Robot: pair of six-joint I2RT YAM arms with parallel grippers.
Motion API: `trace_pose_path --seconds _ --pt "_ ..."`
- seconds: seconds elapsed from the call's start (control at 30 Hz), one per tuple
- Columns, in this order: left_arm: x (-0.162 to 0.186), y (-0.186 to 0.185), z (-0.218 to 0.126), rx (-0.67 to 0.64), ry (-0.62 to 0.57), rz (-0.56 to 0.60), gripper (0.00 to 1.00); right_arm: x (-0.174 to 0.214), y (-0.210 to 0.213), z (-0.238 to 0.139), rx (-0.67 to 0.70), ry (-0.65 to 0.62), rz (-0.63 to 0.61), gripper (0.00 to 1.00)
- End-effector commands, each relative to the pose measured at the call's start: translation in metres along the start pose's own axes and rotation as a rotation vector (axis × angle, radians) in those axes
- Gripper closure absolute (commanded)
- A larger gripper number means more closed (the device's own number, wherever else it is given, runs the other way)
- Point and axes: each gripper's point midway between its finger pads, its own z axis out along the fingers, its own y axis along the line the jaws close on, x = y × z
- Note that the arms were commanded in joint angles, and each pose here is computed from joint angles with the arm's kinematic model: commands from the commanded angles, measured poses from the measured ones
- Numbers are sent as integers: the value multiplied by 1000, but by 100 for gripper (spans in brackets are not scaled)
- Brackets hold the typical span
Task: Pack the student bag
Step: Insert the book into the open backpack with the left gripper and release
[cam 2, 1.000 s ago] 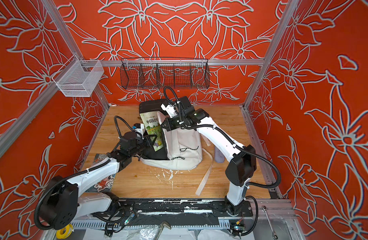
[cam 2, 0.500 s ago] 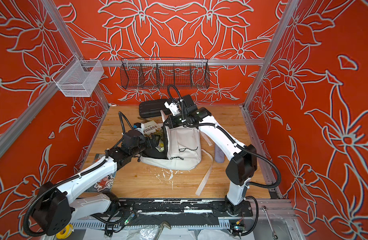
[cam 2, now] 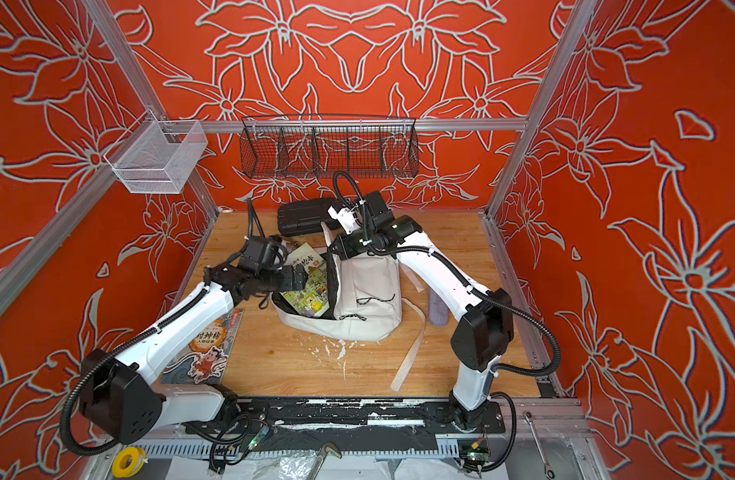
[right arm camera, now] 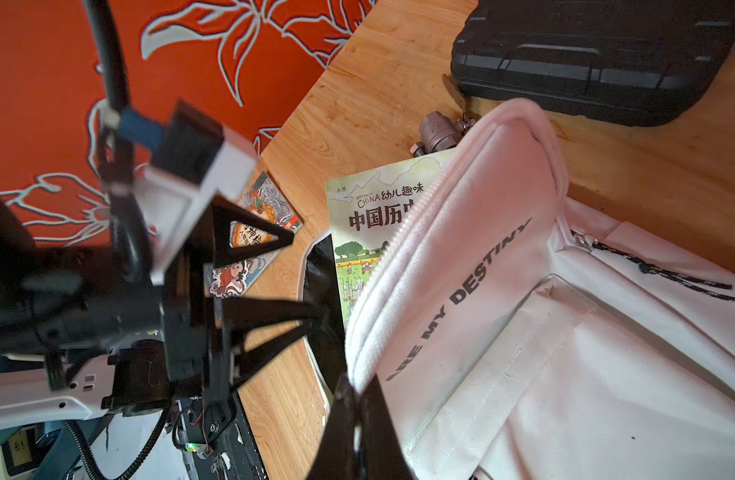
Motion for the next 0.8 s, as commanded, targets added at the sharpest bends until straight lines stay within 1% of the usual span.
trace_pose_path --seconds 0.0,0.1,0.2,0.4,0.47,0.57,0.67,0.77 --pt "5 17 2 41 124 17 3 -2 3 -7 -7 -25 -46 100" --pt "-1 27 14 55 178 41 6 -3 4 -7 -15 -26 -61 100" --pt "-3 36 31 77 246 32 9 -4 7 -9 -22 -30 -81 100" --pt "-10 63 66 92 315 -44 16 -5 14 -16 -38 -39 -118 100" --pt "-11 72 73 48 319 -36 16 -6 14 -18 -32 -42 -128 100" --pt "-17 82 75 0 285 -6 12 -6 15 -20 -32 -38 -135 100" --pt "-21 85 81 13 282 -4 9 -6 18 -21 -43 -36 -142 100" --pt "-19 88 95 46 333 -20 9 -6 21 -22 -55 -37 -152 100"
